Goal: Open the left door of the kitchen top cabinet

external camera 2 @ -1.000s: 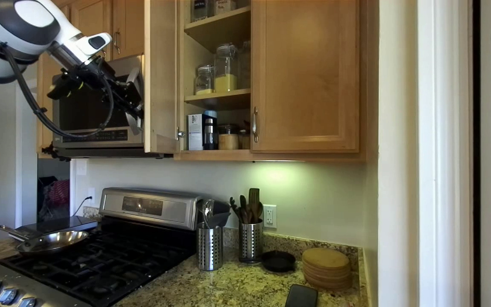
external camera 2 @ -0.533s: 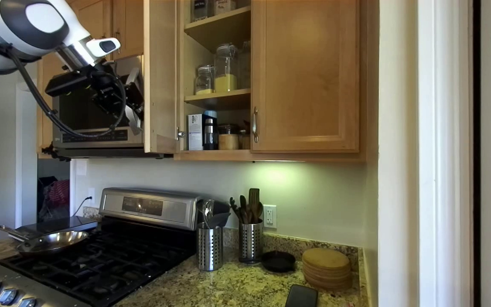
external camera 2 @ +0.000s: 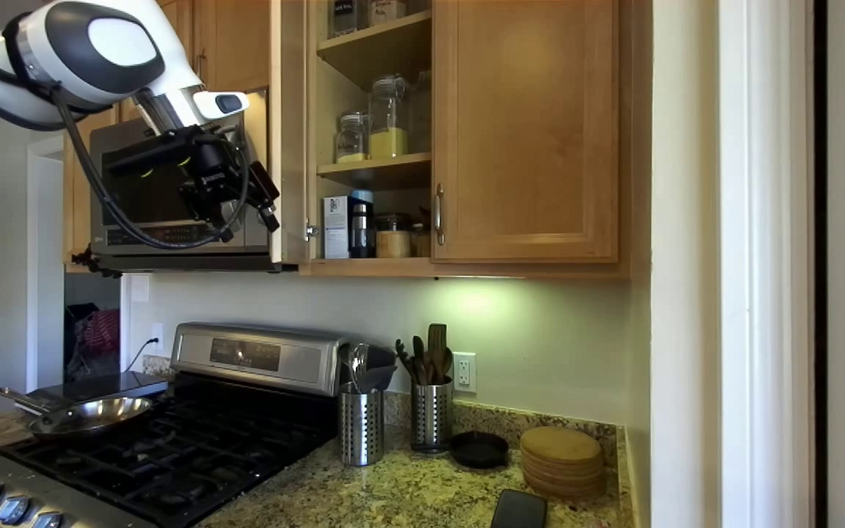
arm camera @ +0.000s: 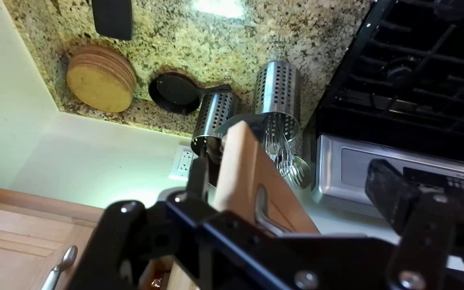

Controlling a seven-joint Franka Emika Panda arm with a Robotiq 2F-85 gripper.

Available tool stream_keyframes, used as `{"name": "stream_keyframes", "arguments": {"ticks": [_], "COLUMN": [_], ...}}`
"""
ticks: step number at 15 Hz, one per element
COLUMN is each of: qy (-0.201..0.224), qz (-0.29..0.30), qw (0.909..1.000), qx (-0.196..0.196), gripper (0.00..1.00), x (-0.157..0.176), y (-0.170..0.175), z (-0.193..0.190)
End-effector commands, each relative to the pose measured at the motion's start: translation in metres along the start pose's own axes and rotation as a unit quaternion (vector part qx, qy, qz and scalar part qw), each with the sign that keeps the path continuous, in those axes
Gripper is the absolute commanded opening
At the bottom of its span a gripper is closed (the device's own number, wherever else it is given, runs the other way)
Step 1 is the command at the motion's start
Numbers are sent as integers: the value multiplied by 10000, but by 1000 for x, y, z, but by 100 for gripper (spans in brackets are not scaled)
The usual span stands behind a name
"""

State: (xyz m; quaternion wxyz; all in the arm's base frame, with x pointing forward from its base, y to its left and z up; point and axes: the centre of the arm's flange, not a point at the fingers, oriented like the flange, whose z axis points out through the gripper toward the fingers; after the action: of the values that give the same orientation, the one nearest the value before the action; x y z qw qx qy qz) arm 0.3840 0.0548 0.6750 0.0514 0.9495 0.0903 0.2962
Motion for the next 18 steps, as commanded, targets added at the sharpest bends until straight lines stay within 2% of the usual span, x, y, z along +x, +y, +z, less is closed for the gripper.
{"name": "stream_keyframes", "arguments": {"ticks": [1,5,9,13,18], "qy": [-267,-510,-1062,-1603,-2028], "qz": [7,174,218,278,428], "qw": [9995,9974,9903,9828,9749], "qx": [-146,-476,-868,-875,-816], "gripper": [100,100,100,100,100], "x": [-5,-10,-23,-37,-60], "y": [22,54,82,94,102], "z": [1,6,28,57,80]}}
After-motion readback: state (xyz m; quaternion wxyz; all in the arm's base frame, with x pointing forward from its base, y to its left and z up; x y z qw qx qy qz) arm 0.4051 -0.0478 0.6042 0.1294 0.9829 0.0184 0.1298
